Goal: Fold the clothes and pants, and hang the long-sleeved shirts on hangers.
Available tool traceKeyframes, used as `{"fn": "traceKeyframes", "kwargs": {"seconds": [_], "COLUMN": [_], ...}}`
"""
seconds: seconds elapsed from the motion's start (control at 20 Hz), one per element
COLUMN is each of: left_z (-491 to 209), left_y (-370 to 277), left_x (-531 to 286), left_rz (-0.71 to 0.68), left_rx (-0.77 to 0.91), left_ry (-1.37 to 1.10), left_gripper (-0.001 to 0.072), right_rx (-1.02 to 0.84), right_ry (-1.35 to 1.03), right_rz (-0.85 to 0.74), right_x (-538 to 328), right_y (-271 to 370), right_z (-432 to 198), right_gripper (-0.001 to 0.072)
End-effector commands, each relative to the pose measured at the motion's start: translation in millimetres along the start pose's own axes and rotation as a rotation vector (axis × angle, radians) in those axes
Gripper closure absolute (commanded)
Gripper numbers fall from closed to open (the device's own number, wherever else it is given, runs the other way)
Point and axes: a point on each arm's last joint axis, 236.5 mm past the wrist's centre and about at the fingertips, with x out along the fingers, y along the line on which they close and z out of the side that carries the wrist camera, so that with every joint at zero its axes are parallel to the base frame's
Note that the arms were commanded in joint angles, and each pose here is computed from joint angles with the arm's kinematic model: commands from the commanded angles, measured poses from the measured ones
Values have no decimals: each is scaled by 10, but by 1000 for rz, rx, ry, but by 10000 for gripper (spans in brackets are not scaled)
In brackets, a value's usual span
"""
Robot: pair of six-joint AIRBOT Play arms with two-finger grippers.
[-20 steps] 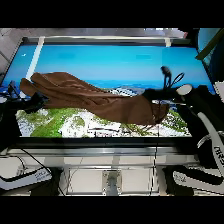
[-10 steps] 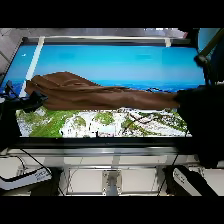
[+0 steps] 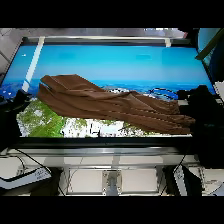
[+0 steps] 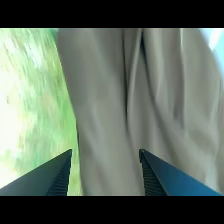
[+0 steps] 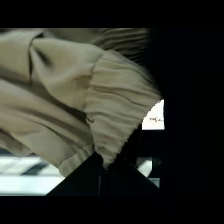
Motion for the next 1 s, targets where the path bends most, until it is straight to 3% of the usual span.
{"fn": "traceKeyframes", "kwargs": {"seconds": [0.0,0.15,0.35,0.55,0.95], "left_z": [509,294,373,144,175], "left_y": [12,-365,-709,-8,-534], "left_x": [90,573,1066,1040,1448], "left_rz": [35,-10,-36,301,169], "left_rx": [-6,150,169,276,273], "left_ry": [-207,-20,46,269,137], "left_gripper": [292,292,292,291,303], "right_rx": [73,78,76,75,78], "right_ry": [-95,-125,-120,-123,-151], "right_rz": [26,55,52,45,19], "right_x": [-5,-16,-14,-14,-21], "right_y": [-15,49,43,26,-37], "right_z": [130,204,191,199,260], "right_gripper": [689,688,688,687,688]}}
